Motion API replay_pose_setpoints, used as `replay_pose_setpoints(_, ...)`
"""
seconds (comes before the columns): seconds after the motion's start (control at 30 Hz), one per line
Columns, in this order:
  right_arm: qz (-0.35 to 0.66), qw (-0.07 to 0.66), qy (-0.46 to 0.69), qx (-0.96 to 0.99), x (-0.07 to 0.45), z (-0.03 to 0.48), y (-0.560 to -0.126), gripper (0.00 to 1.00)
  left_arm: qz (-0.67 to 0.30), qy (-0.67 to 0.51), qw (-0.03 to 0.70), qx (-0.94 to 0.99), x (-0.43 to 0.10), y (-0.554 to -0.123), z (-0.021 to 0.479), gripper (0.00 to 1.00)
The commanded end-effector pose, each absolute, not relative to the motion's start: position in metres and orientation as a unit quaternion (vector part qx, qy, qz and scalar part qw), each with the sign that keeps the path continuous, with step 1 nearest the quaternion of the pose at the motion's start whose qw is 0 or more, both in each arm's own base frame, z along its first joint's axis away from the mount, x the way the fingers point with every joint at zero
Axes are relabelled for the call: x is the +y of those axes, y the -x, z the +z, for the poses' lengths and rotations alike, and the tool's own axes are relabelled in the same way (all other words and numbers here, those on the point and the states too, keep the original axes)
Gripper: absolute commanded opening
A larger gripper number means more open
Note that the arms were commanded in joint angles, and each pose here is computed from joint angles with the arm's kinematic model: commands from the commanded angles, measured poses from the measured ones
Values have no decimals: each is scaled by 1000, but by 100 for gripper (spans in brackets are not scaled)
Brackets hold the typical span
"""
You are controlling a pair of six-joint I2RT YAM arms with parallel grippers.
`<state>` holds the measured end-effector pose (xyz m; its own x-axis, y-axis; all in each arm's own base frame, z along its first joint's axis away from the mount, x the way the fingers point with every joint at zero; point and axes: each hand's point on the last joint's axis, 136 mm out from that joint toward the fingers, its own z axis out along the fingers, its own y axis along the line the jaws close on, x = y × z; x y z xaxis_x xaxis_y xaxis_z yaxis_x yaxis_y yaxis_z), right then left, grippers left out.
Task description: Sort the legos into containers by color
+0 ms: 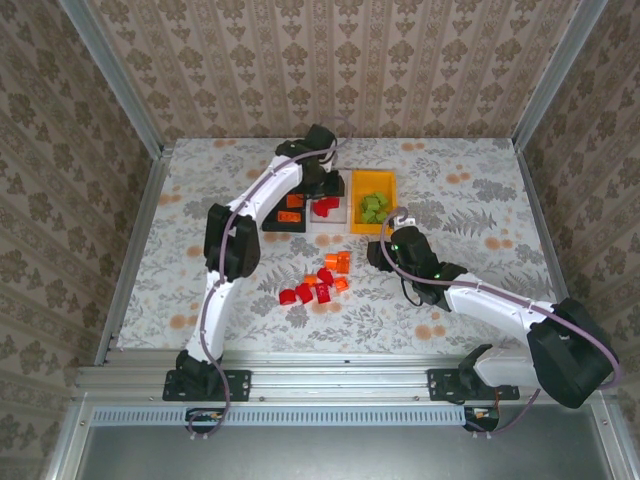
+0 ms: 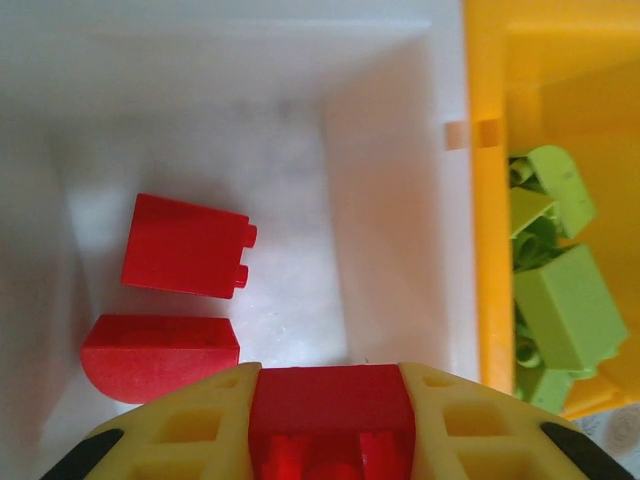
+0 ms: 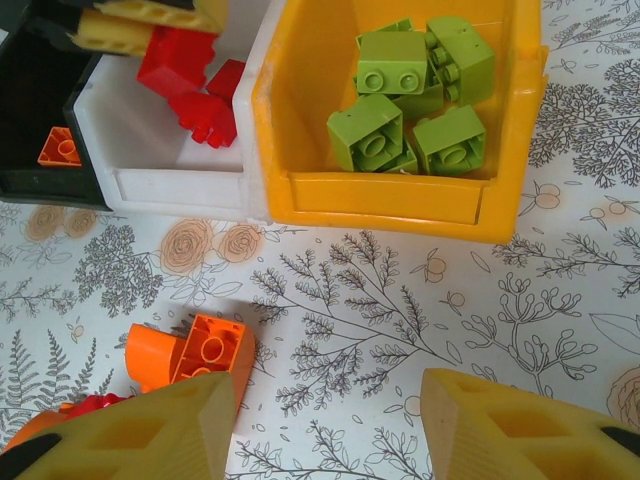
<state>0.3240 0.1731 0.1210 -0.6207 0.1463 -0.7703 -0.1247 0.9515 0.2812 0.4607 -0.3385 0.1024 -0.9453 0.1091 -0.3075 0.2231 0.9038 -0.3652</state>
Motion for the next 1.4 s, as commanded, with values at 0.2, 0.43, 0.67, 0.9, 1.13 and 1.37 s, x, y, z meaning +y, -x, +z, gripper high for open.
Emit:
replay_pose_setpoints(0.2, 150, 449, -15, 881, 168, 127, -324, 56, -206, -86, 129, 966, -335, -454, 116, 53)
replay_pose_setpoints(0.43, 151, 449, -15, 881, 169, 128, -324, 57, -221, -107, 175, 953, -326, -442, 183, 74)
replay_pose_setpoints(0.67, 156, 452, -14, 878, 168, 133, -323, 58, -199, -95, 181, 958, -287, -362, 179, 73)
replay_pose_setpoints(0.9, 169, 443, -11, 880, 175, 128, -323, 56, -186, 11, 127, 974, -219, -251, 97, 70)
replay_pose_setpoints(1.13, 173, 431, -9, 886, 180, 121, -324, 56, -136, 28, 123, 983, -201, -204, 65, 63)
replay_pose_setpoints(1.37, 170, 430, -10, 886, 179, 119, -325, 56, -129, 26, 117, 984, -191, -194, 48, 57)
